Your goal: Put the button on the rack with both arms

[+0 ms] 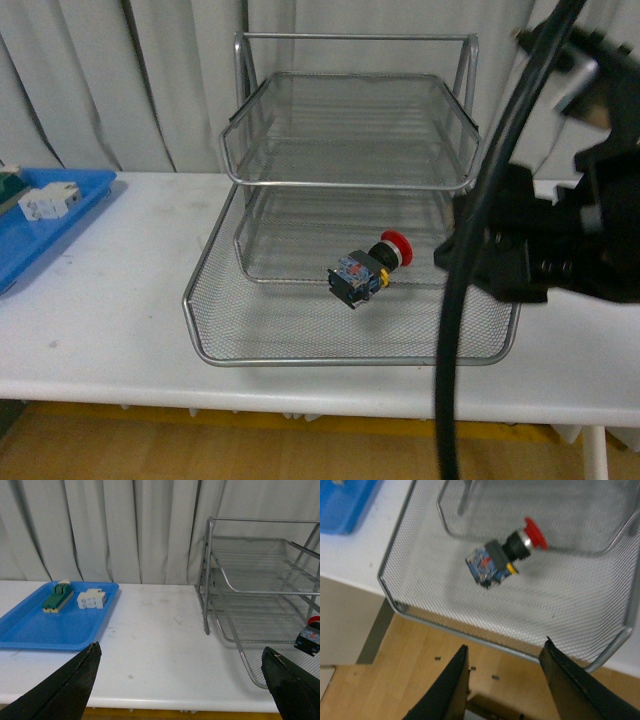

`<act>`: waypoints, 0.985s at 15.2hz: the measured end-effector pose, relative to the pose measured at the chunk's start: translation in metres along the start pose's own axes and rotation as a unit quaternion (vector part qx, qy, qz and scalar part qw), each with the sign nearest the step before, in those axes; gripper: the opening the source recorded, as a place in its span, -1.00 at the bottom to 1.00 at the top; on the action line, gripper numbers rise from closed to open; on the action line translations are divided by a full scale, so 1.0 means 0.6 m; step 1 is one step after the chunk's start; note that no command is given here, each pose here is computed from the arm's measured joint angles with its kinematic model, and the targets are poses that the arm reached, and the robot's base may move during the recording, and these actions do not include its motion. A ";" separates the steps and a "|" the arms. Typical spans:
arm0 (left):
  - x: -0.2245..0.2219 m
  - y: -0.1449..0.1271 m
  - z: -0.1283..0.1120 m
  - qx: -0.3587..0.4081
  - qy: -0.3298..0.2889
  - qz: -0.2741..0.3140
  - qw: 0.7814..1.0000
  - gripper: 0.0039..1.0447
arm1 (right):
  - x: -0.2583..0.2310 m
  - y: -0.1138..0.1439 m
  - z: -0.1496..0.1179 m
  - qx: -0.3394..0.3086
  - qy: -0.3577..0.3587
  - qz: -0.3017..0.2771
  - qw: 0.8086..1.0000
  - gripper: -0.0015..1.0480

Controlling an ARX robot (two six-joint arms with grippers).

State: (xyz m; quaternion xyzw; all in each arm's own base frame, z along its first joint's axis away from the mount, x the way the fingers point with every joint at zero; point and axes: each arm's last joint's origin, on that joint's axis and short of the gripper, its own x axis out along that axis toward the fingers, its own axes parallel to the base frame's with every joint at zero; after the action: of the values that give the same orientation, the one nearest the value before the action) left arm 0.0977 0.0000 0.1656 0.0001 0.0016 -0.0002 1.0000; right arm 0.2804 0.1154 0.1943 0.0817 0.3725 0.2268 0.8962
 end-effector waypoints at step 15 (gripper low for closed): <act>0.000 0.000 0.000 0.000 0.000 0.000 1.000 0.88 | 0.183 0.029 -0.077 -0.003 0.123 -0.076 0.990 -0.97</act>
State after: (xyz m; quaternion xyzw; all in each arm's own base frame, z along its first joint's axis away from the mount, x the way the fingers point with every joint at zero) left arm 0.0977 0.0000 0.1656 0.0001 0.0018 0.0000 1.0000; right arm 0.3098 0.1810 0.0979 0.0224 0.4842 0.1674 0.8585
